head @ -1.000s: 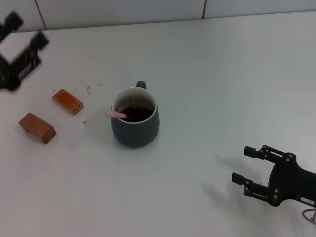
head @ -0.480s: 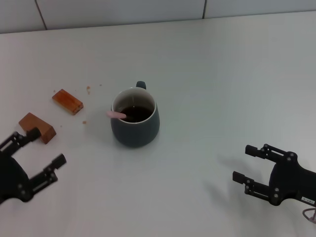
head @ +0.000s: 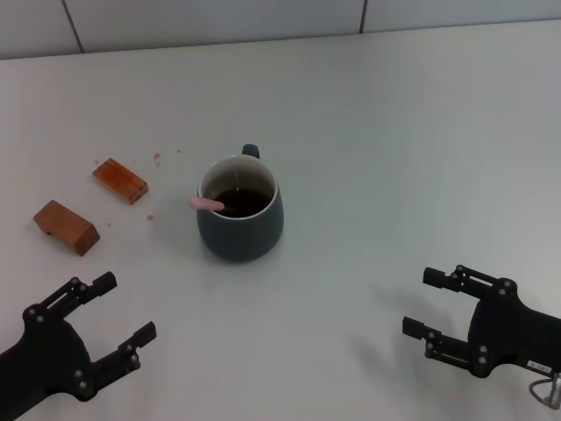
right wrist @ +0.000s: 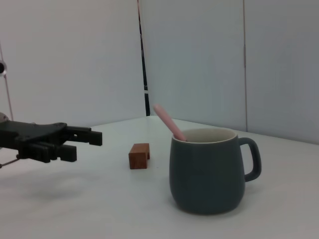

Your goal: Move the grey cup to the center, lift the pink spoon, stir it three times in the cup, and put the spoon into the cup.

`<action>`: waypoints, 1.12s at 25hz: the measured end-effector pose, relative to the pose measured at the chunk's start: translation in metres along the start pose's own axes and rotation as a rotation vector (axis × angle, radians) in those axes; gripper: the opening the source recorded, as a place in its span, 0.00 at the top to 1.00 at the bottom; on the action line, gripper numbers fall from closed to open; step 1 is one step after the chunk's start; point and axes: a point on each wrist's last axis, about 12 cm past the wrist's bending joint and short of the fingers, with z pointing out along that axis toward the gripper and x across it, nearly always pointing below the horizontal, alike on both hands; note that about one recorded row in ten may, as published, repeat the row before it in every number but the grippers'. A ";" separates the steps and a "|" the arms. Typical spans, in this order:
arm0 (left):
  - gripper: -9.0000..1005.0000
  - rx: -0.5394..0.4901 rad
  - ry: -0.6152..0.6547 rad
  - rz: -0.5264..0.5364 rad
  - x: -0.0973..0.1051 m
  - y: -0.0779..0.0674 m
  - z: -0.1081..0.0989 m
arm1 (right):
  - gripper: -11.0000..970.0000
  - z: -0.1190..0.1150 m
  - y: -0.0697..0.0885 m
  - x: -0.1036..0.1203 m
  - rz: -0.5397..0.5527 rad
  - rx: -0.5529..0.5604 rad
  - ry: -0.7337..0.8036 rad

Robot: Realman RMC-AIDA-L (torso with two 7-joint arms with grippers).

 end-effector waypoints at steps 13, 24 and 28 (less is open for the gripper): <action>0.22 0.014 0.042 0.001 0.005 0.000 0.002 | 0.25 0.004 0.005 0.002 0.011 -0.030 0.007; 0.22 0.015 0.041 -0.002 0.004 0.000 0.002 | 0.25 0.003 0.005 0.002 0.011 -0.029 0.009; 0.22 0.015 0.042 -0.003 0.004 0.000 0.002 | 0.25 0.003 0.005 0.003 0.011 -0.028 0.010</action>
